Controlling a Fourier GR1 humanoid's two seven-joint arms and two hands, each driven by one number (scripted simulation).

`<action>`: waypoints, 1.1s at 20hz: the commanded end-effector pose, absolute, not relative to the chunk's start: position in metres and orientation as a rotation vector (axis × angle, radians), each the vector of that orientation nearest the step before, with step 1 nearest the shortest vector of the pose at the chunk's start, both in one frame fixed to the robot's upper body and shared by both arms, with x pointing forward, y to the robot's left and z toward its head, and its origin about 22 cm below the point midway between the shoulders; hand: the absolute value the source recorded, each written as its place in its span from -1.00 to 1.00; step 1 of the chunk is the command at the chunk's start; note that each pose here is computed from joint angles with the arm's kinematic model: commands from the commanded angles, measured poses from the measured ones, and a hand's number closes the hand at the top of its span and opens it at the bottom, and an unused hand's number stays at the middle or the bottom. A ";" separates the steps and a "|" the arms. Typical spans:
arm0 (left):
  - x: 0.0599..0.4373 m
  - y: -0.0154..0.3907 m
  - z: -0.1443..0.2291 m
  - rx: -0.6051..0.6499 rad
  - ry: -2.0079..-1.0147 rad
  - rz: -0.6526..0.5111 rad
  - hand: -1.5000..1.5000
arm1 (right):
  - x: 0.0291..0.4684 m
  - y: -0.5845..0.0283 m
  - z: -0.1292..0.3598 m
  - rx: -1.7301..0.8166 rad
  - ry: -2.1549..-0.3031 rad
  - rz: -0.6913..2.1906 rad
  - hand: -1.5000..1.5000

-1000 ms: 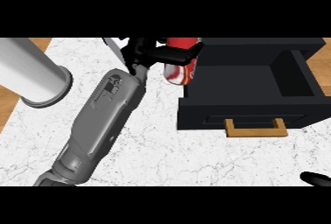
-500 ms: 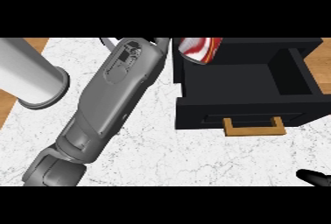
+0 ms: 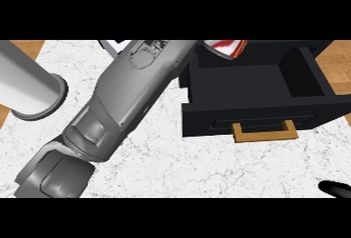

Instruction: Pick up the can, place it into the drawer and close the drawer

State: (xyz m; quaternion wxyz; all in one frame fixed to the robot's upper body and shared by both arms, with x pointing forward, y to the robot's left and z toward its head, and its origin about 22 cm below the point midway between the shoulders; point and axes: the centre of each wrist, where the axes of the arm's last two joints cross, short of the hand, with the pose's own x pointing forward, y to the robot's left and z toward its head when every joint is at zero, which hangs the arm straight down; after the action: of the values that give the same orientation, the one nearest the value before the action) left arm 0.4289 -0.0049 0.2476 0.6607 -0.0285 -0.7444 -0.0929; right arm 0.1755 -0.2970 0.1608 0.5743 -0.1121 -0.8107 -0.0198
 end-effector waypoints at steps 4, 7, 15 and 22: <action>0.430 -0.018 0.251 0.014 -1.685 -0.211 1.00 | 0.176 -0.293 0.157 -0.245 -1.912 -0.035 -1.00; 0.435 -0.015 0.245 0.060 -1.707 -0.191 1.00 | 0.178 -0.294 0.180 -0.257 -1.922 -0.016 -1.00; 0.434 -0.020 0.247 0.135 -1.713 -0.114 -1.00 | 0.186 -0.291 0.173 -0.213 -1.923 -0.002 -1.00; 0.433 -0.022 0.251 0.111 -1.722 -0.066 -1.00 | 0.201 -0.287 0.183 -0.332 -1.966 0.163 -1.00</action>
State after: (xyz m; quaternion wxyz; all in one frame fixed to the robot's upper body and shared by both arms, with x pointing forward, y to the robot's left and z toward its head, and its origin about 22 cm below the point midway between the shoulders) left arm 0.4342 -0.0204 0.2506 0.6518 0.0545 -0.7554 -0.0402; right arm 0.1930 -0.2913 0.1814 0.5503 -0.1311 -0.8236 0.0395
